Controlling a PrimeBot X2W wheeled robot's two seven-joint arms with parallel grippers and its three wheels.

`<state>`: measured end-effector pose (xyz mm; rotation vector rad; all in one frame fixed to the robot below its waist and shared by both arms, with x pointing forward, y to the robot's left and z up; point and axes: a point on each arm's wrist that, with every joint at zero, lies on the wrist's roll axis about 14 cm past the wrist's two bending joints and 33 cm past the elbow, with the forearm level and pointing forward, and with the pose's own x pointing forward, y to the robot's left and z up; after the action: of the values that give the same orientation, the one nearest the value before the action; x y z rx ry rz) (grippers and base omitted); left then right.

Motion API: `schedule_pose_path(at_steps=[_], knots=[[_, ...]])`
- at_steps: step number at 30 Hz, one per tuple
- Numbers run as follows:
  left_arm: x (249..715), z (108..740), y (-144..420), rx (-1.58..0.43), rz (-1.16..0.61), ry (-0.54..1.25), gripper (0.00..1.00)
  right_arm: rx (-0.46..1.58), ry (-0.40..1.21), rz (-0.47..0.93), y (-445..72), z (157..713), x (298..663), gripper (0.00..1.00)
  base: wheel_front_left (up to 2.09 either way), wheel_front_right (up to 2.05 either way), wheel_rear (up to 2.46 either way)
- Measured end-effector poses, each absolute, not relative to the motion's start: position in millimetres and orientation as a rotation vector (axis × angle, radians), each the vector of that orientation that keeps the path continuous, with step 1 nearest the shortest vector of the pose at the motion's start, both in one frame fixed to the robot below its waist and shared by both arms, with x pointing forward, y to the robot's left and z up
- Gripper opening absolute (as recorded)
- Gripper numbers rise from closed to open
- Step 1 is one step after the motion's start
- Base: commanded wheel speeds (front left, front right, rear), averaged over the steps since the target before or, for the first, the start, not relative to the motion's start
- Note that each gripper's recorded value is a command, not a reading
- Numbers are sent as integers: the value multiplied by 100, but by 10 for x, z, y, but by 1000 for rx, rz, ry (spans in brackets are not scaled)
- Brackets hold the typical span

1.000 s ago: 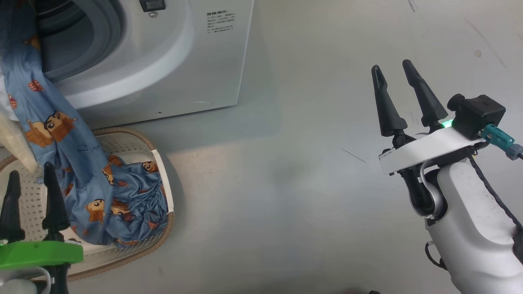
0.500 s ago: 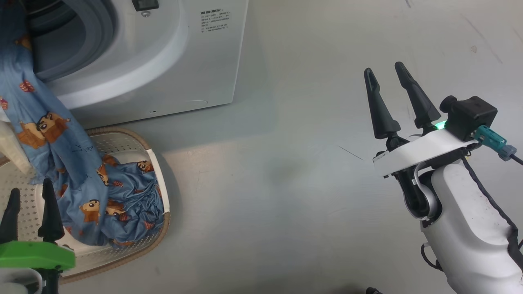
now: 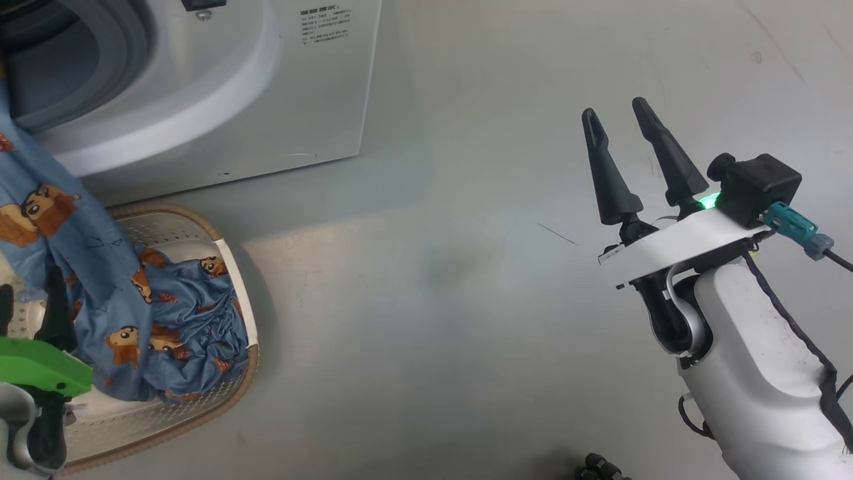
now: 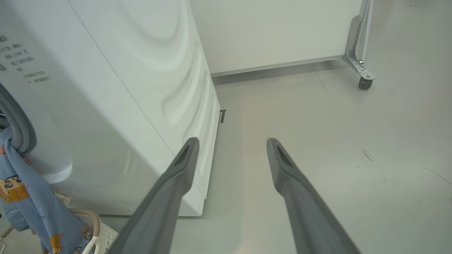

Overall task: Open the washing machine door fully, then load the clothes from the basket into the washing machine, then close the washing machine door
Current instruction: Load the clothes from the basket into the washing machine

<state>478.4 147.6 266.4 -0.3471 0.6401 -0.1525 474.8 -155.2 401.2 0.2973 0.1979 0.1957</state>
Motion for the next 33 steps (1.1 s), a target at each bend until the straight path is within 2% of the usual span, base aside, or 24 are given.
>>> schedule_pose_path(at_steps=[21,29,33], knots=[[5099,2227,1218,-315,-240,792,100,279,230,159,-1698,3814,4824,100,0,0,0],[5206,2123,1208,-321,-231,812,100,272,251,149,-1731,3719,4810,100,0,0,0],[5345,2183,1225,-318,-227,762,100,271,256,147,-1736,3697,4808,100,0,0,0]])
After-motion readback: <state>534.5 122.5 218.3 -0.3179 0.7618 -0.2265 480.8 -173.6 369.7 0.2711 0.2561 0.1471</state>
